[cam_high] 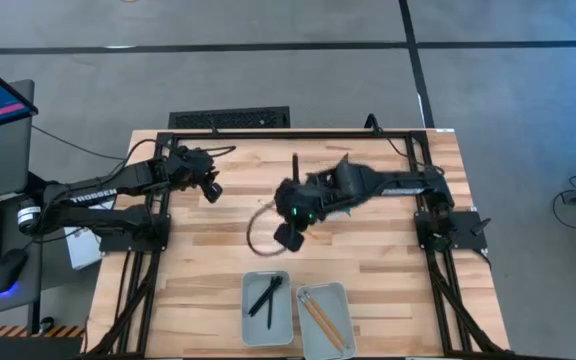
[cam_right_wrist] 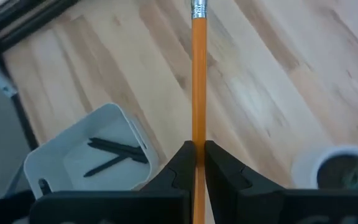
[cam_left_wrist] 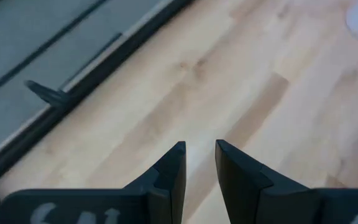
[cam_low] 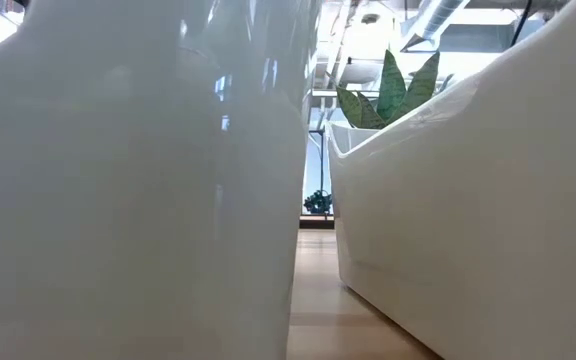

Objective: Sort pens & pencils
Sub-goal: Put the pencil into the right gray bin

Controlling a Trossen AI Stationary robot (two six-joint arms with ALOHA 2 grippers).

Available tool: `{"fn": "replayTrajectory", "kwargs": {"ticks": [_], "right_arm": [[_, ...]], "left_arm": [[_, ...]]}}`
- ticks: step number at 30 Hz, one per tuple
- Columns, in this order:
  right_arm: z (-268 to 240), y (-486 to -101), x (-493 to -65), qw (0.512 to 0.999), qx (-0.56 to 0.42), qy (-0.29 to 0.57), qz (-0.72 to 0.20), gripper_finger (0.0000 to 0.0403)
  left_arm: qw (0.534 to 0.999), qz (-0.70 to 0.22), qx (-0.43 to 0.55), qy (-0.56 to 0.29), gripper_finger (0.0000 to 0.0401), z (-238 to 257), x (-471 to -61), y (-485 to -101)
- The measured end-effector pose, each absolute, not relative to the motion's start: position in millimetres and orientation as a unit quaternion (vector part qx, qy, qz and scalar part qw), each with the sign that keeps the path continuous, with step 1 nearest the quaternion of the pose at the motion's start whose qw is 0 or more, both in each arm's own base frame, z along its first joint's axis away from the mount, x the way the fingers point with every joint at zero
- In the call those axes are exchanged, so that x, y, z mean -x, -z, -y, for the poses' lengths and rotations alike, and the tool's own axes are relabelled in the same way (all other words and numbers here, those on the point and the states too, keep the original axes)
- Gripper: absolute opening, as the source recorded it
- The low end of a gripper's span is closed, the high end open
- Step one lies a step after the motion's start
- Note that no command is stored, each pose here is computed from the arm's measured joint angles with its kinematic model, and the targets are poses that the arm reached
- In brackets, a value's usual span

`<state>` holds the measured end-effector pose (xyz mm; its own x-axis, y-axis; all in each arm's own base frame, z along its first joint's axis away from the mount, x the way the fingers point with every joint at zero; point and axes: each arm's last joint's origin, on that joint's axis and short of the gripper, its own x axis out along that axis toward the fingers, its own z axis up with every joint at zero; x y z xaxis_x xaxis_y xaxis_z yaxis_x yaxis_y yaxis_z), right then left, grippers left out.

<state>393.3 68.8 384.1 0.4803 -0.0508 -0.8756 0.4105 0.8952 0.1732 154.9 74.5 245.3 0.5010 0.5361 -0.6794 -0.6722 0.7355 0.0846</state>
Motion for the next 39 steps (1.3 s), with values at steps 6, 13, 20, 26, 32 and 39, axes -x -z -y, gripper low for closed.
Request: {"fn": "replayTrajectory", "kwargs": {"ticks": [6, 13, 20, 26, 32, 39], "right_arm": [[-117.3, -380.9, -376.4, 0.83, -0.209, 0.227, -0.464, 0.0048], [-166.5, -362.8, -358.4, 0.807, -0.225, 0.298, -0.458, 0.0048], [-202.1, -320.6, -375.2, 0.79, -0.246, 0.32, -0.462, 0.0048], [-223.4, -307.2, -367.7, 0.768, -0.281, 0.352, -0.455, 0.0048], [-249.9, -291.7, -358.0, 0.76, -0.292, 0.367, -0.45, 0.0048], [-273.3, -246.0, -363.9, 0.731, -0.273, 0.374, -0.501, 0.0048]], "left_arm": [[0.86, -0.385, 0.085, -0.324, 0.0079, -72.5, -152.6, -242.2], [0.867, -0.386, 0.085, -0.303, 0.0079, -71.6, -153.5, -242.2], [0.869, -0.384, 0.087, -0.299, 0.0079, -71.5, -153.9, -242.4], [0.869, -0.387, 0.085, -0.297, 0.0079, -71.3, -153.8, -242.3], [0.87, -0.39, 0.075, -0.293, 0.0079, -71.3, -153.8, -242.2], [0.87, -0.389, 0.075, -0.292, 0.0079, -71.4, -154.0, -242.4]]}}
